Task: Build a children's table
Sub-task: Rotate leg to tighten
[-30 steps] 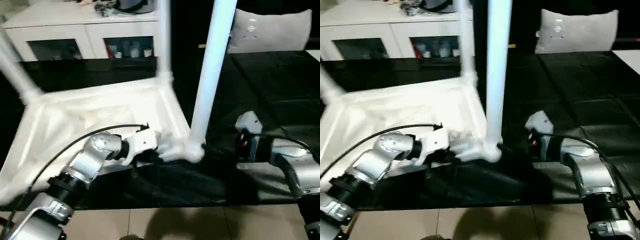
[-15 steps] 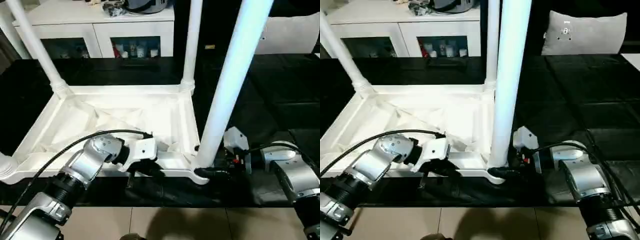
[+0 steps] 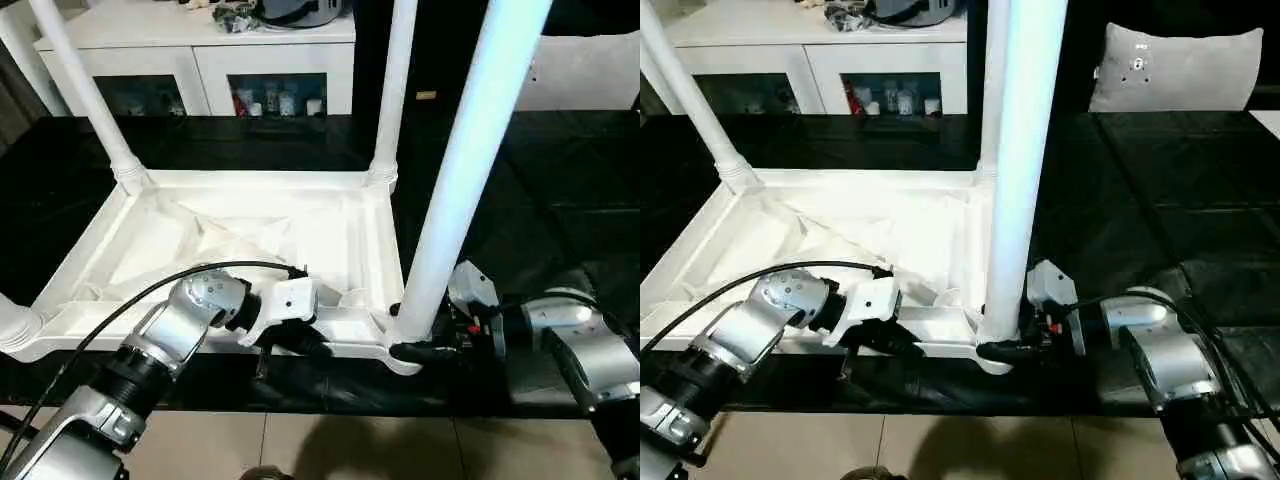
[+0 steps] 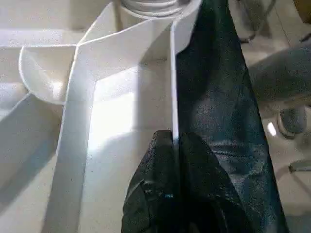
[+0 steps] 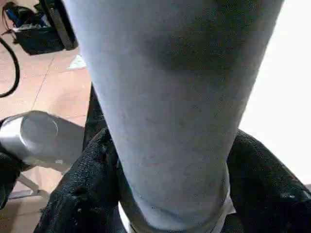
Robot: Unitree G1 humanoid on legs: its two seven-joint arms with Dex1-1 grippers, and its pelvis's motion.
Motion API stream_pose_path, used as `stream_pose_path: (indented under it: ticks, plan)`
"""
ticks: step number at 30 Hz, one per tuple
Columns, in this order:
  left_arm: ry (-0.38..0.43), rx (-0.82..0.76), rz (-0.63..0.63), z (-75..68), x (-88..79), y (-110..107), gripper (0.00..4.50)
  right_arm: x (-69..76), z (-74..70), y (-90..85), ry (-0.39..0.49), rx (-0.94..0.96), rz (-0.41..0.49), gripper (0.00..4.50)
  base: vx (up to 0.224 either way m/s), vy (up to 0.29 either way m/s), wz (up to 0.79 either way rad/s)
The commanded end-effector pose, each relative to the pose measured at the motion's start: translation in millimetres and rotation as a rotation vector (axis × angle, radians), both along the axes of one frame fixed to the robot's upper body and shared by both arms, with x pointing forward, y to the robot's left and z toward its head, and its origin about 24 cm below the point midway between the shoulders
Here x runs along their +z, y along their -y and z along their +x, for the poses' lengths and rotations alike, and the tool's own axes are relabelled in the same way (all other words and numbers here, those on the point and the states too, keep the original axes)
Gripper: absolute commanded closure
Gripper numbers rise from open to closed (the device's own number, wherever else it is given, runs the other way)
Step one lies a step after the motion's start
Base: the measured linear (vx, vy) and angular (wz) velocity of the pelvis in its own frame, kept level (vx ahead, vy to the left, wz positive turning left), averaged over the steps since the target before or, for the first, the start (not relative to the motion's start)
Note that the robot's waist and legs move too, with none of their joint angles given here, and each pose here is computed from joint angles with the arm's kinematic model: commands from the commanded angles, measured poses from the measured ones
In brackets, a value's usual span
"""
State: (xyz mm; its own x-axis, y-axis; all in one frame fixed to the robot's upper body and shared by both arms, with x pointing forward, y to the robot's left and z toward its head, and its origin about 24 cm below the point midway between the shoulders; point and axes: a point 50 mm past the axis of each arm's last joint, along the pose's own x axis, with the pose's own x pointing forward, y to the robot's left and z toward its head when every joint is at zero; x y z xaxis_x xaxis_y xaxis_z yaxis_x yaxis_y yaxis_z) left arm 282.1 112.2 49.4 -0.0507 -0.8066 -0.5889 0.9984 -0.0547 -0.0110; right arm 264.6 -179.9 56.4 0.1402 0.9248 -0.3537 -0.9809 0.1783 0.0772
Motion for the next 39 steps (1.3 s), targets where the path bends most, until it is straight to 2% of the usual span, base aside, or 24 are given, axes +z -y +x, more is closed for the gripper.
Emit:
stream_pose_path:
  ticks: [1, 5, 7, 9, 13, 15, 16, 18, 21, 22, 25, 29, 32, 35, 36, 37, 39]
  plan:
    - [-0.045, 0.01, -0.03, -6.4, -5.3, 10.7, 4.5, -11.0, -1.6, -8.1, -0.047, -0.051, 0.006, 1.78, 0.0, 0.0, 0.0]
    - [-0.076, 0.161, -0.104, -3.4, -2.9, 20.3, 4.5, -20.8, 15.1, -17.6, -0.095, -0.314, 0.029, 1.78, 0.0, 0.0, 0.0]
    - [-0.06, 0.33, -0.144, 3.0, -1.6, 34.7, 4.5, -28.4, 30.0, -29.7, -0.085, -0.553, 0.055, 1.78, 0.0, 0.0, 0.0]
    - [-0.041, 0.492, -0.182, 11.3, 0.2, 50.8, 4.5, -33.6, 38.1, -39.5, -0.087, -0.706, 0.07, 1.78, 0.0, 0.0, 0.0]
    - [-0.008, 0.659, -0.225, 23.4, 5.1, 73.2, 4.5, -39.9, 47.9, -44.2, -0.083, -0.897, 0.059, 1.78, 0.0, 0.0, 0.0]
    - [0.007, 0.683, -0.23, 25.7, 6.0, 75.8, 4.5, -40.2, 49.4, -43.6, -0.074, -0.919, 0.059, 1.78, 0.0, 0.0, 0.0]
    - [0.03, 0.707, -0.232, 27.8, 7.9, 80.1, 4.5, -39.5, 50.5, -44.6, -0.065, -0.931, 0.076, 1.44, 0.0, 0.0, 0.0]
    - [0.047, 0.707, -0.226, 27.7, 9.2, 83.4, 4.5, -38.4, 50.3, -46.3, -0.057, -0.927, 0.09, 1.09, 0.0, 0.0, 0.0]
    - [0.06, 0.668, -0.203, 23.2, 8.5, 85.3, 4.5, -35.5, 47.0, -49.2, -0.052, -0.898, 0.124, 1.03, 0.0, 0.0, 0.0]
    - [0.07, 0.646, -0.174, 22.0, 5.2, 80.7, 4.5, -32.6, 45.7, -46.3, -0.024, -0.882, 0.131, 0.71, 0.0, 0.0, 0.0]
    - [0.08, 0.632, -0.16, 21.9, 3.9, 78.1, 4.5, -31.1, 45.3, -44.0, -0.009, -0.877, 0.134, 0.61, 0.0, 0.0, 0.0]
    - [0.128, 0.53, -0.104, 21.6, -0.8, 62.3, 4.5, -19.1, 42.9, -28.1, 0.067, -0.807, 0.162, 0.21, 0.0, 0.0, 0.0]
    - [0.129, 0.497, -0.086, 21.0, -3.0, 55.4, 4.5, -13.7, 40.6, -21.2, 0.092, -0.749, 0.163, 0.06, 0.0, 0.0, 0.0]
    - [0.116, 0.322, -0.059, 12.8, -7.0, 38.8, 4.5, 3.6, 30.9, 0.5, 0.142, -0.535, 0.108, 0.06, 0.0, 0.0, 0.0]
    - [0.116, 0.322, -0.059, 12.8, -7.0, 38.8, 4.5, 3.6, 30.9, 0.5, 0.142, -0.535, 0.108, 0.06, 0.0, 0.0, 0.0]
    - [0.098, 0.234, -0.042, 7.6, -8.5, 32.2, 4.5, 9.3, 25.0, 7.6, 0.162, -0.421, 0.05, 0.06, 0.0, 0.0, 0.0]
    - [0.081, 0.166, -0.03, 4.3, -9.1, 26.7, 4.5, 10.7, 17.8, 11.5, 0.175, -0.296, -0.019, 0.06, 0.0, 0.0, 0.0]
